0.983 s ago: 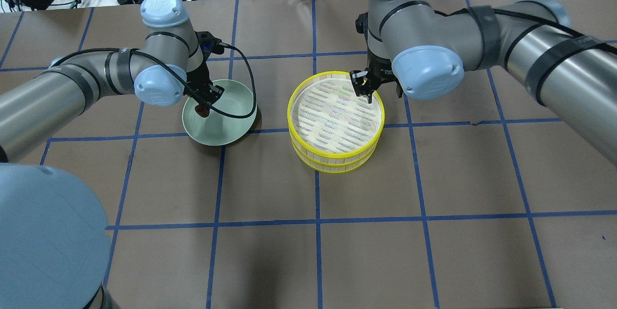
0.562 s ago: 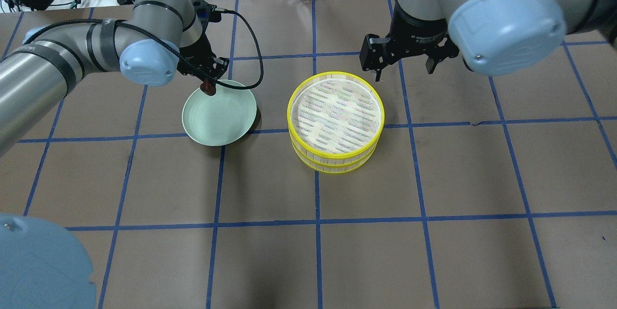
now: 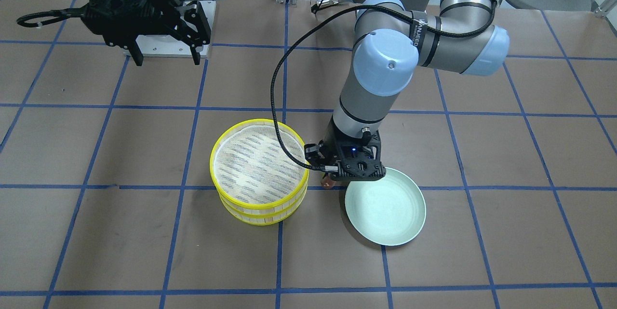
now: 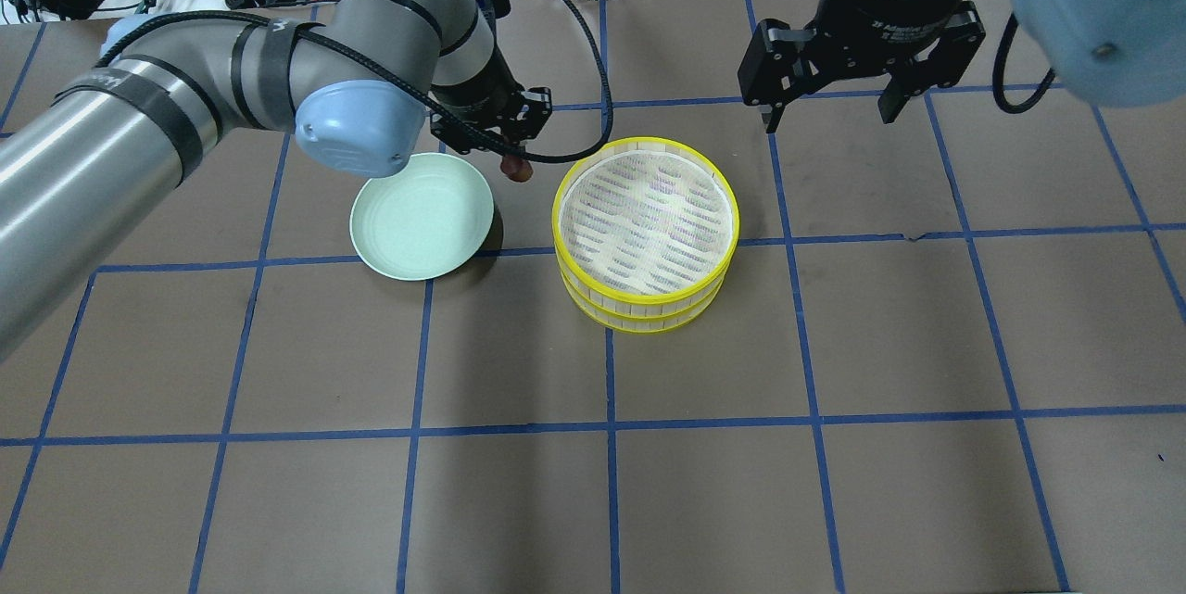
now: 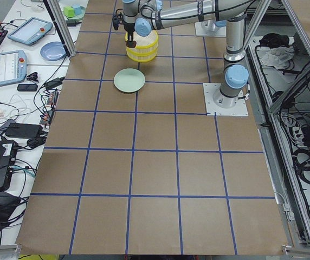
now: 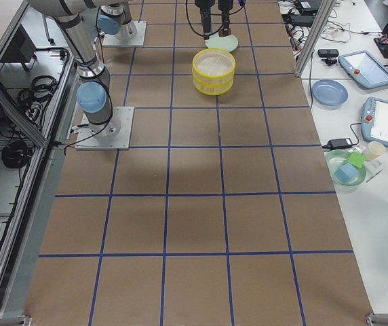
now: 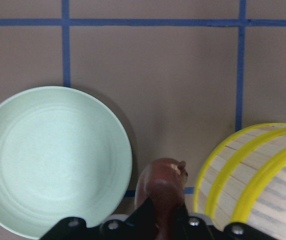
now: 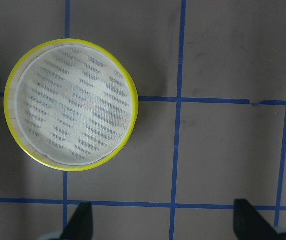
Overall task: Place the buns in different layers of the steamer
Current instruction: 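Lower the brown bun into the top tier while the right gripper lifts away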
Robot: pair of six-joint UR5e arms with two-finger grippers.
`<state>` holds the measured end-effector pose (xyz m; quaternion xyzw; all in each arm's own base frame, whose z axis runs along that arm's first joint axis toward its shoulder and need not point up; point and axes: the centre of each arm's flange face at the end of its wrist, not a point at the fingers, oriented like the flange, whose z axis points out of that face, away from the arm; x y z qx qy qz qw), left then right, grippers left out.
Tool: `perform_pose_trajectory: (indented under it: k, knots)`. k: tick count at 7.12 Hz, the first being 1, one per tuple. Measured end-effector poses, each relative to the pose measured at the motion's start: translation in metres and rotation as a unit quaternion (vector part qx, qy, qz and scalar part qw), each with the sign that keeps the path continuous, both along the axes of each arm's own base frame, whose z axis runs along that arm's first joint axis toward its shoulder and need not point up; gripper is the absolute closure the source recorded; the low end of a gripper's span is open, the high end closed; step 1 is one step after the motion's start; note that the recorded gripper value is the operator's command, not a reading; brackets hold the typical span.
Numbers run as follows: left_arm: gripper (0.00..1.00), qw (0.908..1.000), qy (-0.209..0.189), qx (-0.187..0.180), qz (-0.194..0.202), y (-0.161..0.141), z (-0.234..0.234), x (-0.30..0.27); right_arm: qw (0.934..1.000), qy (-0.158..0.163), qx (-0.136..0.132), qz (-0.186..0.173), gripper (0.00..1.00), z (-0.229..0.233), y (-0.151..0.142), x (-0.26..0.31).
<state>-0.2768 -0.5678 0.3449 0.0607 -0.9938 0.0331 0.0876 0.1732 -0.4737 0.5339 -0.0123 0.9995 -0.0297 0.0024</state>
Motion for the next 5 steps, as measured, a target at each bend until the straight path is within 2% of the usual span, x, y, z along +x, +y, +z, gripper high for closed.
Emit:
perform_pose_trajectory:
  k: [1, 2, 3, 4, 5]
  knots:
    - [0.97, 0.9991, 0.029, 0.018, 0.025, 0.011, -0.004, -0.026, 0.9999, -0.002, 0.002, -0.012, 0.0, 0.001, -0.004, -0.017]
    - [0.65, 0.9977, 0.047, 0.03, 0.039, 0.019, -0.009, -0.045, 0.9999, -0.002, 0.004, -0.016, 0.0, 0.001, -0.006, -0.024]
    - [0.44, 0.9965, 0.061, 0.039, 0.042, 0.024, -0.012, -0.057, 0.9998, -0.003, 0.005, -0.017, 0.0, 0.001, -0.006, -0.027]
    - [0.0, 0.9949, 0.077, 0.048, 0.043, 0.027, -0.014, -0.064, 0.9998, -0.004, 0.007, -0.017, 0.0, 0.0, -0.006, -0.028]
    - [0.0, 0.9938, 0.086, 0.055, 0.044, 0.029, -0.017, -0.067, 0.9998, -0.004, 0.009, -0.016, 0.0, -0.001, -0.006, -0.028]
